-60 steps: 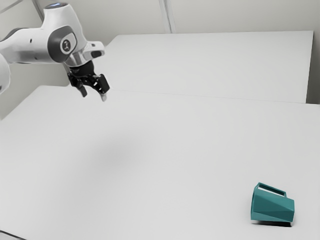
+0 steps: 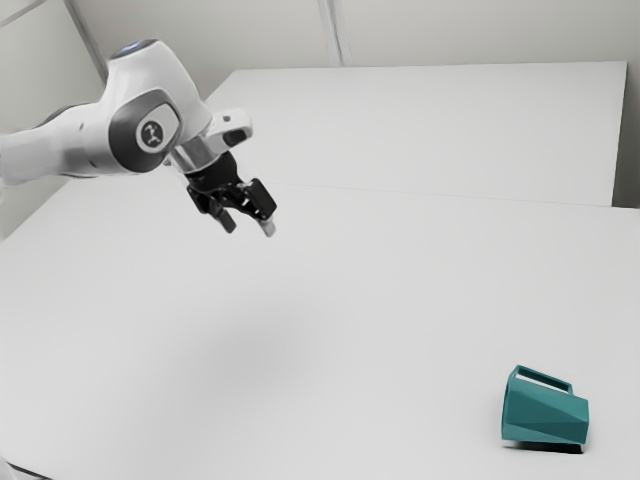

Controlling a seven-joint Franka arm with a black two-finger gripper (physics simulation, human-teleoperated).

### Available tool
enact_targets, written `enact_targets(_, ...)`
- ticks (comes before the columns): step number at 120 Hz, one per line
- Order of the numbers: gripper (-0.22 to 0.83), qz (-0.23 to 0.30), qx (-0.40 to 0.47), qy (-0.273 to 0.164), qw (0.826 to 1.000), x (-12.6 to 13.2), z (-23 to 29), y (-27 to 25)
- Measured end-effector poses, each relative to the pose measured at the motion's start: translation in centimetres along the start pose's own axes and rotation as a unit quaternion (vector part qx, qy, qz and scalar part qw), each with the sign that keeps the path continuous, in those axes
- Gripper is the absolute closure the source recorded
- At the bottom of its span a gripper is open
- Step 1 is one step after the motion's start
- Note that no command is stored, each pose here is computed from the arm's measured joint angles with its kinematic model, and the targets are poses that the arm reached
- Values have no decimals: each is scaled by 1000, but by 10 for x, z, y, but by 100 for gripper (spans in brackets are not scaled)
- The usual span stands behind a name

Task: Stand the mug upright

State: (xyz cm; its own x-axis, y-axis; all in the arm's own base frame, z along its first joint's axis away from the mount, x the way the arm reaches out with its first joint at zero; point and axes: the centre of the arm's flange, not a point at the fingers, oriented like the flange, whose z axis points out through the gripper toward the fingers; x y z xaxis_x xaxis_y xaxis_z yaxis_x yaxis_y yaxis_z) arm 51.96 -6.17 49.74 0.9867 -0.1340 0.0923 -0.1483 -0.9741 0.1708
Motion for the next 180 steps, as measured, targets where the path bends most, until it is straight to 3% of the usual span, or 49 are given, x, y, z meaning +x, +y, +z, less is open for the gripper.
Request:
enact_targets(51,0,-19,-59,28,998,-28,74,128)
enact_targets(79,0,-64,-101,28,992,-55,112,181)
enact_targets(116,0,-122,-139,36,982,-69,143,237)
enact_targets(142,0,-170,-153,33,973,-76,172,259)
enact_targets(161,0,-229,-186,22,955,-77,190,257)
enact_targets(180,0,-231,-208,22,950,-80,190,263)
